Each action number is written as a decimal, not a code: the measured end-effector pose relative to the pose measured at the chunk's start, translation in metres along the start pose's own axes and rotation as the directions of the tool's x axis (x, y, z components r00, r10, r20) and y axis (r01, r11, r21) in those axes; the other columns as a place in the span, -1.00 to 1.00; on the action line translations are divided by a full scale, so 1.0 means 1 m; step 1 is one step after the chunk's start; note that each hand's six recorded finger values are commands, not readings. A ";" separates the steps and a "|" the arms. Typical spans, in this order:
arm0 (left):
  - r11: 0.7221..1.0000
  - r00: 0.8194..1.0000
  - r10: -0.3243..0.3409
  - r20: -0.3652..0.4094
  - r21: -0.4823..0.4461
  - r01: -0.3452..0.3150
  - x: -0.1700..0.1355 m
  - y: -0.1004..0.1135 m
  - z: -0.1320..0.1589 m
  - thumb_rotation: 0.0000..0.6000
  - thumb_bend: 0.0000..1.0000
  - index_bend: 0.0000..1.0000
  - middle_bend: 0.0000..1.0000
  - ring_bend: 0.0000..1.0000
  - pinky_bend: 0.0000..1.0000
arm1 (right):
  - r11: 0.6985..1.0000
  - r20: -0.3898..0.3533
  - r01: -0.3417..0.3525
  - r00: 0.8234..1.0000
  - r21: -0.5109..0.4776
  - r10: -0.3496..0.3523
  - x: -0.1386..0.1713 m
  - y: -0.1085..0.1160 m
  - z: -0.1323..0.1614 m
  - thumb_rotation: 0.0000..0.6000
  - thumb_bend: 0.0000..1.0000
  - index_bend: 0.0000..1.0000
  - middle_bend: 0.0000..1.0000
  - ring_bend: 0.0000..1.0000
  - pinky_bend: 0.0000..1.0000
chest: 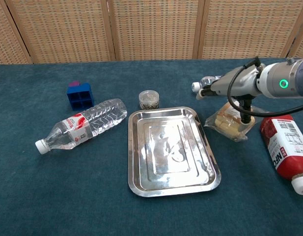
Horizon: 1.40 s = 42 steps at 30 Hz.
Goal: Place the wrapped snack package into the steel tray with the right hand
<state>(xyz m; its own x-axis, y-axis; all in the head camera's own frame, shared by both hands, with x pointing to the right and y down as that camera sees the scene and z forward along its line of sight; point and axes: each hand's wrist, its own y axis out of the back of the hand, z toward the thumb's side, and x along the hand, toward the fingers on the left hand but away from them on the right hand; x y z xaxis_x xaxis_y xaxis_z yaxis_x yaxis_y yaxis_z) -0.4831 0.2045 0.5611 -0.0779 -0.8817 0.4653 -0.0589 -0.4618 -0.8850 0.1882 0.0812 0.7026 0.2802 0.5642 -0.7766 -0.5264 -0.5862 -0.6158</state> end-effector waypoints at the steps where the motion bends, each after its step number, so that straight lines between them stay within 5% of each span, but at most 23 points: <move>1: 1.000 1.000 -0.001 0.001 0.000 0.001 0.000 0.000 0.000 1.00 -1.00 -1.00 -1.00 -1.00 -1.00 | 1.000 0.021 -0.018 1.000 0.020 0.018 -0.002 -0.005 -0.003 1.00 -1.00 -1.00 -1.00 -1.00 -1.00; 4: 1.000 1.000 -0.002 0.005 0.002 0.002 0.000 -0.001 0.001 1.00 -1.00 -1.00 -1.00 -1.00 -1.00 | 0.998 0.069 -0.048 0.997 0.048 0.045 -0.008 -0.014 -0.009 1.00 -1.00 -0.79 -0.77 -0.87 -0.79; 6: 1.000 1.000 -0.002 0.007 0.004 0.002 0.000 -0.001 0.002 1.00 -1.00 -1.00 -1.00 -1.00 -1.00 | 0.997 0.078 -0.048 0.996 0.053 0.043 -0.009 -0.015 -0.010 1.00 -1.00 -0.39 -0.31 -0.47 -0.32; 8: 1.000 1.000 -0.004 0.008 0.006 0.004 0.000 -0.002 0.003 1.00 -1.00 -1.00 -1.00 -1.00 -1.00 | 0.998 0.072 -0.028 0.997 0.060 0.023 -0.011 -0.014 -0.008 1.00 -0.97 -0.13 -0.05 -0.21 -0.08; 16: 1.000 1.000 -0.007 0.010 0.007 0.007 0.000 -0.003 0.004 1.00 -1.00 -1.00 -1.00 -1.00 -1.00 | 0.982 -0.046 0.175 0.984 0.069 -0.172 -0.007 0.023 0.012 1.00 -0.82 0.05 0.13 -0.07 0.01; 22: 1.000 1.000 -0.008 0.012 0.005 0.008 0.000 -0.003 0.005 1.00 -1.00 -1.00 -1.00 -1.00 -1.00 | 0.952 -0.187 0.307 0.934 -0.009 -0.303 0.011 0.072 0.040 1.00 -0.83 0.06 0.13 -0.07 0.01; 26: 1.000 1.000 -0.006 0.009 0.000 0.006 0.001 -0.002 0.004 1.00 -1.00 -1.00 -1.00 -1.00 -1.00 | 0.927 -0.316 0.371 0.887 0.052 -0.337 0.022 0.097 0.072 1.00 -0.82 0.07 0.13 -0.07 0.01; 32: 1.000 1.000 -0.010 0.001 -0.005 0.010 0.003 -0.002 0.001 1.00 -1.00 -1.00 -1.00 -1.00 -1.00 | 0.868 -0.494 0.457 0.810 0.195 -0.315 0.026 0.099 0.129 1.00 -0.75 0.08 0.13 -0.07 0.01; 37: 1.000 1.000 -0.013 -0.003 -0.014 0.013 0.003 -0.001 -0.002 1.00 -1.00 -1.00 -1.00 -1.00 -1.00 | 0.851 -0.538 0.461 0.797 0.250 -0.274 0.014 0.092 0.153 1.00 -0.70 0.07 0.07 -0.12 0.01; 40: 1.000 1.000 -0.013 -0.006 -0.018 0.013 0.003 0.000 -0.004 1.00 -1.00 -1.00 -1.00 -1.00 -1.00 | 0.842 -0.537 0.457 0.804 0.286 -0.254 0.009 0.089 0.155 1.00 -0.87 -0.54 -0.61 -0.69 -0.24; 42: 1.000 1.000 -0.012 -0.009 -0.021 0.012 0.004 0.000 -0.005 1.00 -1.00 -1.00 -1.00 -1.00 -1.00 | 0.832 -0.535 0.454 0.811 0.320 -0.237 0.008 0.087 0.153 1.00 -1.00 -0.98 -0.99 -0.99 -0.70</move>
<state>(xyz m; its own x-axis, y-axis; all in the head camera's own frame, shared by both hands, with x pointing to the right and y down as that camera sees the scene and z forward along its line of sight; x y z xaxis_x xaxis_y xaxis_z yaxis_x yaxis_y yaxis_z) -0.4885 0.2019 0.5628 -0.0857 -0.8751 0.4764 -0.0804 -0.4705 -0.8787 0.0215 0.1235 0.6635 0.7814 0.2854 -0.5550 -0.5673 -0.0458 -0.8223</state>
